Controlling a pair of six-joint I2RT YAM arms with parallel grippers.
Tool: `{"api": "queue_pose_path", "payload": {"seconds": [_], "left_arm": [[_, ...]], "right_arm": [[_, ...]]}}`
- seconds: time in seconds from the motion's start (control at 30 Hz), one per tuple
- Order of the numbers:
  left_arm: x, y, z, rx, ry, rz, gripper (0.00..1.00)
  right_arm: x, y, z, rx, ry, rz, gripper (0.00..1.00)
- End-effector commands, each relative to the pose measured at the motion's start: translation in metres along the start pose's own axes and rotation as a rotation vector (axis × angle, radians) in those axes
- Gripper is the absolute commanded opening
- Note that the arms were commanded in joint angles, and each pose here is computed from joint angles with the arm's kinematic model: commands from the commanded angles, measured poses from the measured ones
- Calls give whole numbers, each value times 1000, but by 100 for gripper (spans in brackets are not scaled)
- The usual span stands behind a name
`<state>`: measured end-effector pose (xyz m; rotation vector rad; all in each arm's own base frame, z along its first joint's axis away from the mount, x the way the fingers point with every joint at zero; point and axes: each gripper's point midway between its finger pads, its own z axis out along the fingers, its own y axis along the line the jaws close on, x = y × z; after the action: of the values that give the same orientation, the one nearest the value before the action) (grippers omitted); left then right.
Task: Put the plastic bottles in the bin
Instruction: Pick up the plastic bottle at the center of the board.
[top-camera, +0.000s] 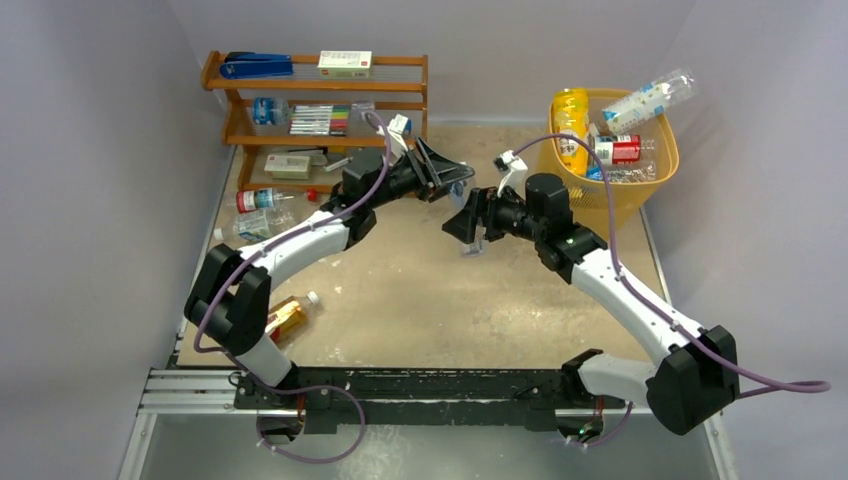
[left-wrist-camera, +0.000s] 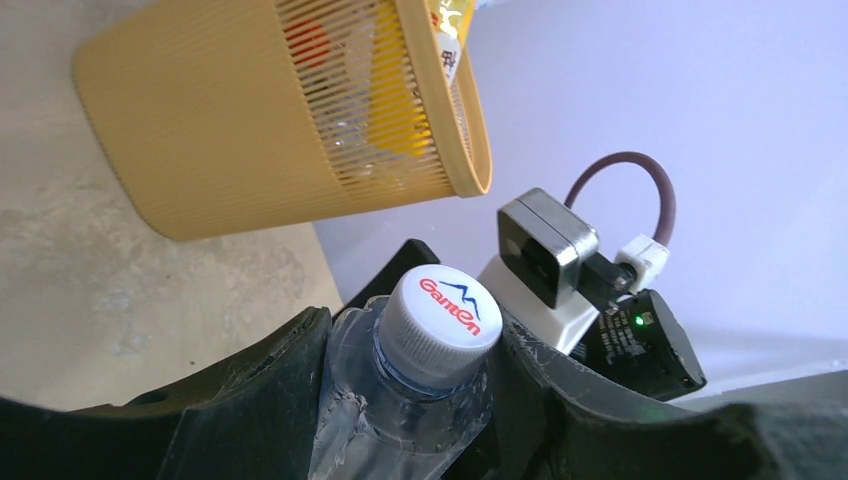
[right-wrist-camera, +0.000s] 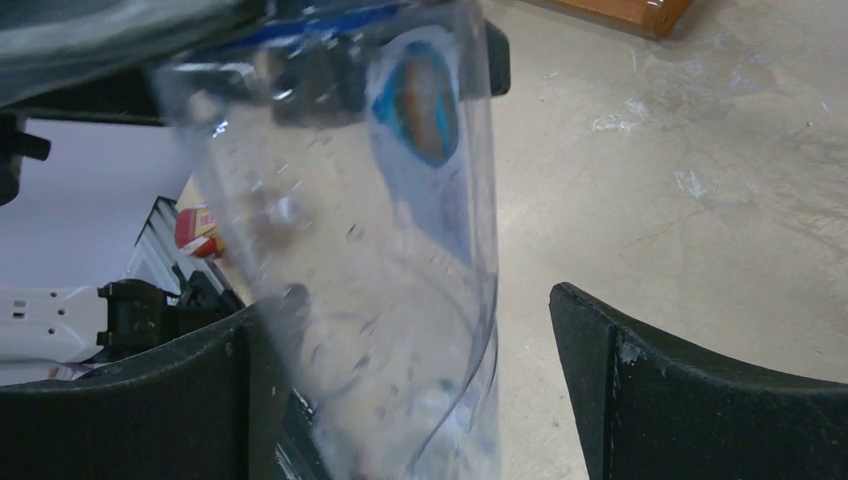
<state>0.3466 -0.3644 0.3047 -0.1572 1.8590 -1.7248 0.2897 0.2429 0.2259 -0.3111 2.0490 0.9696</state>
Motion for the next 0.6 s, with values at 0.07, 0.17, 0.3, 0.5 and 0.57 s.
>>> {"api": "queue_pose_path", "payload": {"seconds": [0.07, 0.17, 0.3, 0.5, 0.57], "left_arm": [[10, -18, 3, 69, 9, 19, 56], [11, -13, 2, 47, 3, 34, 59], [9, -2, 0, -24, -3, 72, 70], [-4, 1, -15, -165, -48, 184, 78], [-16, 3, -27, -256, -95, 248, 79]], "right_arm": [[-7, 0, -1, 9, -50, -28, 82], [-7, 2, -4, 3, -56, -31, 63], [-8, 7, -8, -15, -62, -31, 37], [2, 20, -23, -59, -38, 10, 36], [-4, 24, -32, -58, -63, 15, 36]]}}
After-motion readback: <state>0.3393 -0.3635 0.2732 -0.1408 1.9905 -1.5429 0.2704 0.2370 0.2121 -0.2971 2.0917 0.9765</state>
